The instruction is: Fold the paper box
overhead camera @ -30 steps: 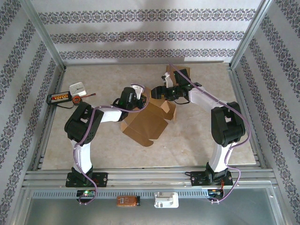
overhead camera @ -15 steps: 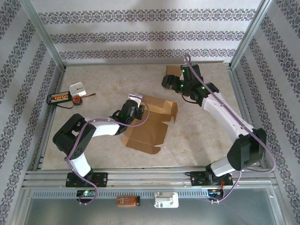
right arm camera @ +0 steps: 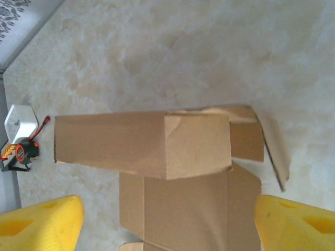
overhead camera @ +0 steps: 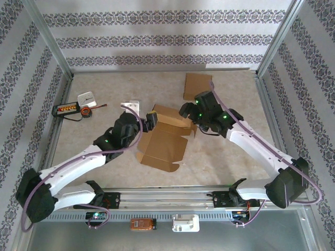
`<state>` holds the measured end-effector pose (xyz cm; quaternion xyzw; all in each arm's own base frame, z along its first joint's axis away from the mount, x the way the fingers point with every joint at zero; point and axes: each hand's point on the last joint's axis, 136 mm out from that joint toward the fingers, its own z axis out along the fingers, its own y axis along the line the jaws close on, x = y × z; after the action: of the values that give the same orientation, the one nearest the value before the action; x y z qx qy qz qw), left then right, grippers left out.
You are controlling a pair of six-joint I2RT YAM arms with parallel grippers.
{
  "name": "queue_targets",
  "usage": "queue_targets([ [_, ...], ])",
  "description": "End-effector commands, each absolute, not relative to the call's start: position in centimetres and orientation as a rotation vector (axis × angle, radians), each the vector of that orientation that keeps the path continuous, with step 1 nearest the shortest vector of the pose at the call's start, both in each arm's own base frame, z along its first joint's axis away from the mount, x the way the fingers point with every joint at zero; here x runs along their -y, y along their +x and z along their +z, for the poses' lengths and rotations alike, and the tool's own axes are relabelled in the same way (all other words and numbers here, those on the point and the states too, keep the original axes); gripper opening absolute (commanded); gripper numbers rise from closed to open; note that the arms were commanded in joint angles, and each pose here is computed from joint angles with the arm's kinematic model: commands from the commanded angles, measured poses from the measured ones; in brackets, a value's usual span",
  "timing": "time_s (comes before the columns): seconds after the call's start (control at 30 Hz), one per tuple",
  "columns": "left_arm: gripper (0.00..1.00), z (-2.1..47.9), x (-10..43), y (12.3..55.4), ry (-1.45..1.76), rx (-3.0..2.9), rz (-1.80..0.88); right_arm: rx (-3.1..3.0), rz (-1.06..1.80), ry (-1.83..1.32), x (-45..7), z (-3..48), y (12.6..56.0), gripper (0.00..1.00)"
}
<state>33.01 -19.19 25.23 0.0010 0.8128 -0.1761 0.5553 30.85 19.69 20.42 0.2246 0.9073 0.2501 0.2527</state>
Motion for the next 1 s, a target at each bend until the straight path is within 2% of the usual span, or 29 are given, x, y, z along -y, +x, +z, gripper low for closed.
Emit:
queue_targets([
  [0.0, 0.85, 23.2, 16.2, 32.9, -0.158, -2.159, -0.401, -2.443, 0.753, 0.768, -21.2, 19.3, 31.1, 0.85],
  [0.27, 0.85, 21.8, 18.1, 37.5, -0.220, -2.378, -0.776, -2.402, 0.663, 0.800, -21.7, 17.6, 33.6, 0.86],
  [0.47, 0.86, 21.1, 20.8, 40.4, -0.157, -2.395, -0.912, -2.399, 0.638, 0.797, -22.5, 16.3, 35.4, 0.88],
  [0.57, 0.82, 20.0, 21.1, 41.6, -0.174, -2.408, -0.901, -2.394, 0.639, 0.777, -22.9, 16.1, 36.0, 0.82],
  [0.7, 0.71, 18.6, 22.3, 41.6, -0.173, -2.444, -0.990, -2.380, 0.616, 0.753, -22.7, 15.9, 36.4, 0.77],
  [0.77, 0.69, 18.0, 22.7, 41.3, -0.179, -2.451, -1.029, -2.386, 0.599, 0.753, -22.5, 15.8, 36.2, 0.81],
  [0.9, 0.69, 16.9, 22.2, 40.9, -0.197, -2.463, -1.008, -2.391, 0.543, 0.781, -21.4, 16.3, 35.5, 0.96],
  [0.97, 0.69, 16.8, 22.1, 40.7, -0.199, -2.467, -1.002, -2.378, 0.538, 0.784, -21.0, 16.9, 35.4, 0.98],
])
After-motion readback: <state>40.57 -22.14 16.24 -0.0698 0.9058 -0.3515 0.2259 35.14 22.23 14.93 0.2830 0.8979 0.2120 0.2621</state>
